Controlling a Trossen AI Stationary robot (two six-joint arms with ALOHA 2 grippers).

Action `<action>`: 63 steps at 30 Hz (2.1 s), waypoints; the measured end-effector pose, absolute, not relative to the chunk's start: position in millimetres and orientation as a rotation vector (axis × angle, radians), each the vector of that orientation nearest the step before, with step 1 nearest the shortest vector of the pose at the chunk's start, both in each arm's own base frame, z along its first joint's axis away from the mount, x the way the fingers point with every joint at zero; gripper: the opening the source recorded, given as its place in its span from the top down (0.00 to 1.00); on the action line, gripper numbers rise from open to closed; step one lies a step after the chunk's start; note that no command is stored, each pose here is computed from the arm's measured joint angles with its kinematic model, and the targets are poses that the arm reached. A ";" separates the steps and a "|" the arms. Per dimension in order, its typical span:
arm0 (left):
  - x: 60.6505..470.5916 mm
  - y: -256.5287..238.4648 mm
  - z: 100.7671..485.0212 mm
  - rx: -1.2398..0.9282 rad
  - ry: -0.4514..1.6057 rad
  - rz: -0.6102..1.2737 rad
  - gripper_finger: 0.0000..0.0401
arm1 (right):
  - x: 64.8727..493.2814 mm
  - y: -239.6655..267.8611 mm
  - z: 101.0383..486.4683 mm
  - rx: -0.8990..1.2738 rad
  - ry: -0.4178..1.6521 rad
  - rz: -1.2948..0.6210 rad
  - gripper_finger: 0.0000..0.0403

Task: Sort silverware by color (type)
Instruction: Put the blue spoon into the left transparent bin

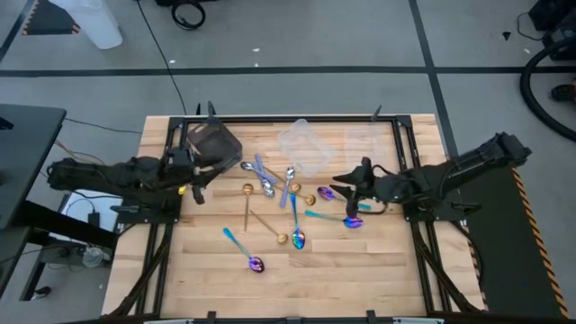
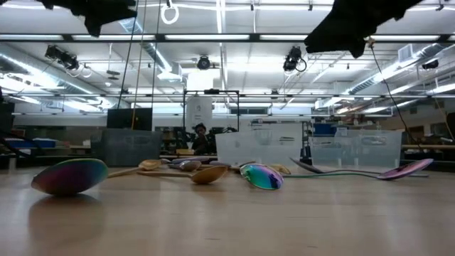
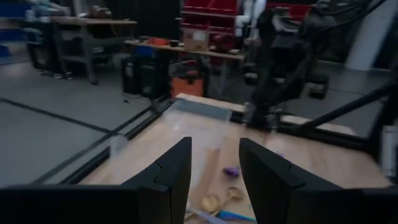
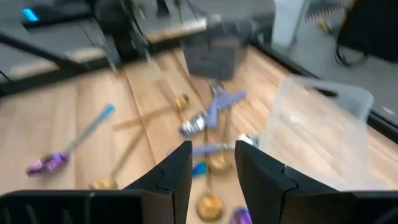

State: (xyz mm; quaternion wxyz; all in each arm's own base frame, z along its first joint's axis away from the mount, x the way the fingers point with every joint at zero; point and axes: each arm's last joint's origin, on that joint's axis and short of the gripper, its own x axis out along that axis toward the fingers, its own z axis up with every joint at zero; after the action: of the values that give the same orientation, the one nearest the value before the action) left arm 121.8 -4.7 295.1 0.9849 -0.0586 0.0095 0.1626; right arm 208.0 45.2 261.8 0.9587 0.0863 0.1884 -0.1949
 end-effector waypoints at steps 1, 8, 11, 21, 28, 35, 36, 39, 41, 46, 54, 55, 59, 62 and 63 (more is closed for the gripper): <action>122.5 -5.1 300.0 -0.106 0.017 0.316 0.65 | 210.5 46.0 266.1 0.171 0.421 -0.406 0.67; 124.5 -5.5 315.8 -0.015 0.007 0.311 0.65 | 233.3 52.7 289.1 0.182 0.593 -0.406 0.67; 124.4 -5.5 314.8 -0.007 0.018 0.311 0.65 | 245.0 54.2 287.5 0.197 0.651 -0.395 0.67; 124.4 -5.5 314.8 0.018 0.021 0.312 0.65 | 279.2 52.9 248.8 0.197 0.852 -0.403 0.67; 124.4 -5.4 314.9 0.018 0.020 0.312 0.65 | 290.5 55.5 216.5 0.181 1.009 -0.396 0.67; 128.4 -6.0 313.2 0.020 0.034 0.313 0.65 | 299.7 51.1 186.9 0.208 1.155 -0.379 0.67; 129.7 -6.2 312.6 0.020 0.039 0.313 0.65 | 300.8 50.4 183.2 0.214 1.173 -0.374 0.67; 133.8 -6.8 310.2 0.026 0.059 0.313 0.65 | 304.3 49.5 173.8 0.217 1.249 -0.370 0.67; 135.8 -7.1 308.9 0.032 0.070 0.314 0.65 | 308.0 50.1 170.7 0.191 1.304 -0.376 0.67; 136.6 -6.3 308.4 0.036 0.074 0.348 0.65 | 322.3 56.3 165.1 0.097 1.401 -0.366 0.67; 136.1 -6.2 306.8 0.042 0.091 0.349 0.65 | 329.9 58.3 145.3 0.116 1.506 -0.323 0.67; 136.0 -6.2 306.2 0.044 0.097 0.349 0.65 | 330.1 58.5 144.0 0.118 1.512 -0.321 0.67; 136.0 -6.1 306.1 0.044 0.099 0.350 0.65 | 328.7 59.0 142.5 0.125 1.510 -0.324 0.67; 136.0 -6.1 306.1 0.044 0.099 0.350 0.65 | 327.1 59.0 141.8 0.147 1.525 -0.330 0.67; 136.0 -6.2 306.1 0.045 0.099 0.349 0.65 | 327.3 59.2 141.7 0.161 1.527 -0.323 0.67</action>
State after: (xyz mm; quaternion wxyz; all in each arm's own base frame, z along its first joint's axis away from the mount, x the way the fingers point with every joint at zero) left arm 136.0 -6.2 306.1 0.9833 0.0223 0.0491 0.1738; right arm 327.3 59.2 141.7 0.7078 0.0726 0.6874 -0.1454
